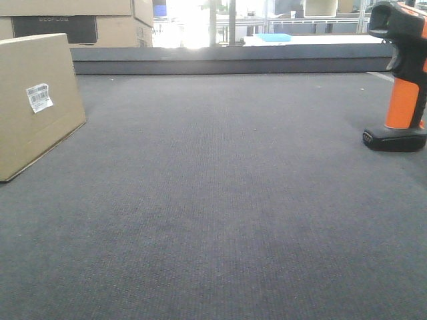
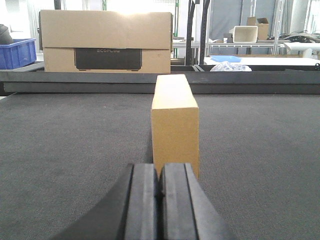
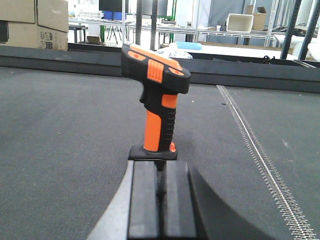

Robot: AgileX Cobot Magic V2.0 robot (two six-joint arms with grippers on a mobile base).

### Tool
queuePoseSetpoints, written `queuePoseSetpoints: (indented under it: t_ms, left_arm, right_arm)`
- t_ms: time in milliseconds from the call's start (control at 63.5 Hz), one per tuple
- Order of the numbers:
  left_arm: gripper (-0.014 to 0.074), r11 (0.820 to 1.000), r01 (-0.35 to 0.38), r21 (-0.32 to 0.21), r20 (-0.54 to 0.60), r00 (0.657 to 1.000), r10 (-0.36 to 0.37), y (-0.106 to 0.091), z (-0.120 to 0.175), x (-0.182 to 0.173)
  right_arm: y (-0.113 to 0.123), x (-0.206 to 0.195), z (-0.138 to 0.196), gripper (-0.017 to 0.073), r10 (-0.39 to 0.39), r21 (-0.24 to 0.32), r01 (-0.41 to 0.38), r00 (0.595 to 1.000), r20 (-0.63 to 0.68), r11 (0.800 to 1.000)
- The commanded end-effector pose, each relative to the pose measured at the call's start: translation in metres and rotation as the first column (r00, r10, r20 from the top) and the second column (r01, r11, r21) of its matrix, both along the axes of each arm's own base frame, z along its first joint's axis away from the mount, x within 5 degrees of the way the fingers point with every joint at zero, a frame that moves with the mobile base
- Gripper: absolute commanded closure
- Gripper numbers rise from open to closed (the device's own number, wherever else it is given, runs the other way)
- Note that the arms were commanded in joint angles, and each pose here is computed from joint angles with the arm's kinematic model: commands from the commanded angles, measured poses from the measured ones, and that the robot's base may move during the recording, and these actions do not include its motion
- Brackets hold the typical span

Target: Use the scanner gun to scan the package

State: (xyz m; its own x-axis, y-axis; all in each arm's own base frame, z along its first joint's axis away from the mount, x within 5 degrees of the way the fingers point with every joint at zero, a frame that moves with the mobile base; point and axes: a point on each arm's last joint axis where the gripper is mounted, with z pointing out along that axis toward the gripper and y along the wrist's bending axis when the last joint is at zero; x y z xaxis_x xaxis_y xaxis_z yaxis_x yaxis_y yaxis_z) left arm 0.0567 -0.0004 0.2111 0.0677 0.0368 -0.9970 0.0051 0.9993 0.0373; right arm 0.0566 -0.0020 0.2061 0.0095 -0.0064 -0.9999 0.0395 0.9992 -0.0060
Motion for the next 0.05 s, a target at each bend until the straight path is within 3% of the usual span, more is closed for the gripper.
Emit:
queuePoseSetpoints:
  t_ms: [0, 31]
  left_arm:
    - [0.0704, 1.0, -0.001, -0.005, 0.029, 1.0, 0.001, 0.0001, 0.003, -0.0006]
    - [0.0704, 1.0, -0.001, -0.005, 0.029, 1.0, 0.001, 0.0001, 0.003, -0.0006]
  right_arm:
    - [-0.0004, -0.0002, 0.0017, 0.0727, -0.007, 0.005, 0.007, 1.0, 0.019, 1.0]
    - [-0.0004, -0.0002, 0.0017, 0.0727, -0.007, 0.005, 0.007, 1.0, 0.019, 1.0]
